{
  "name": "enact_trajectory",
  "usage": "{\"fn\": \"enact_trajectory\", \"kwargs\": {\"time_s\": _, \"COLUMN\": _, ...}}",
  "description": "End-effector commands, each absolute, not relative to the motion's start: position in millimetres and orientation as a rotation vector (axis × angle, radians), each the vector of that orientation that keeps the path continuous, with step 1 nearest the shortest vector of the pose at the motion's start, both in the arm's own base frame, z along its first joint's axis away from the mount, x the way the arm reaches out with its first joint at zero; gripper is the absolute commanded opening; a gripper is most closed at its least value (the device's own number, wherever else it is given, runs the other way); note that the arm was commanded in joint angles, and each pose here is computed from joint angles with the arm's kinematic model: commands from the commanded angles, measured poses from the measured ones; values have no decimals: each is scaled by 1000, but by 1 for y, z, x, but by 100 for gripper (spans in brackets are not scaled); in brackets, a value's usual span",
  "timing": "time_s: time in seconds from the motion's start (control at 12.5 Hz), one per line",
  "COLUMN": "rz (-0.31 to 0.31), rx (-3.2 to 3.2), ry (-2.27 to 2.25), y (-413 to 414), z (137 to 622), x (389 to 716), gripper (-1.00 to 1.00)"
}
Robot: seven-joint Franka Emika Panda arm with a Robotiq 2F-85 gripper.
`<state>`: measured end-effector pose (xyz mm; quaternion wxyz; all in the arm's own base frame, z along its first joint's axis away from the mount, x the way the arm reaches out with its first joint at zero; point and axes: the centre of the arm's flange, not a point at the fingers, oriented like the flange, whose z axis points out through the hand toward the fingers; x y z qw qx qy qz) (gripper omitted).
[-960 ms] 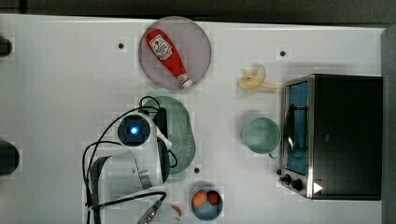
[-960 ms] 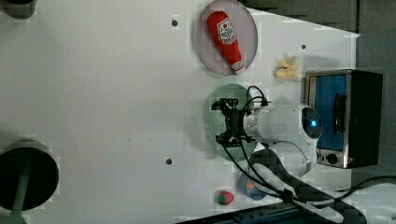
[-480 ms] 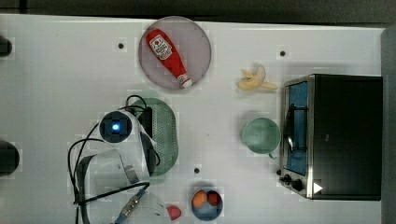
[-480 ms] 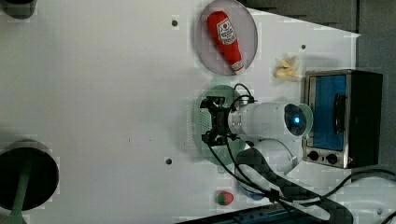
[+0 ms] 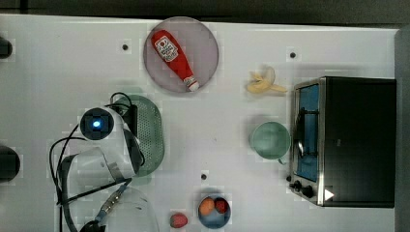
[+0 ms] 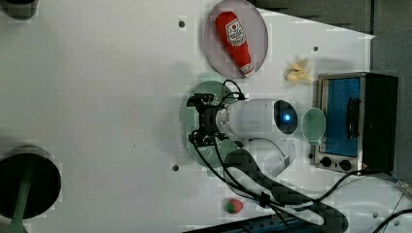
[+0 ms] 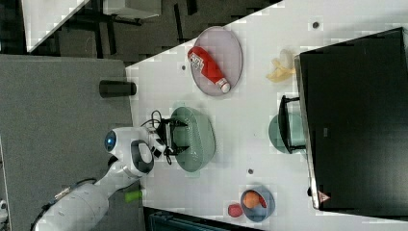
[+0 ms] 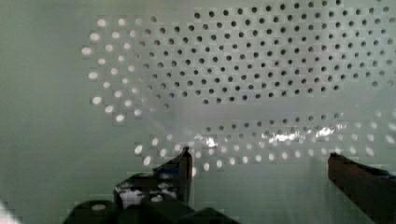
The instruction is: Drag strainer right to left.
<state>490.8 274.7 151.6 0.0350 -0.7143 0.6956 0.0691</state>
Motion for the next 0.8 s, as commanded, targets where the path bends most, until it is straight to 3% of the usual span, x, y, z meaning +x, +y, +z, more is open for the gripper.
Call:
{"fn": "enact_trajectory", "kwargs": {"time_s": 0.08, "rz": 207, "rx": -2102, "ry": 2196, "y": 311, "z": 160, "x": 499, "gripper": 100}}
{"fn": "enact_trajectory", "kwargs": {"time_s": 0.8, "rz": 239, "rx": -2056, "ry": 2208, "y": 377, "z": 157, "x": 496, "gripper": 100}}
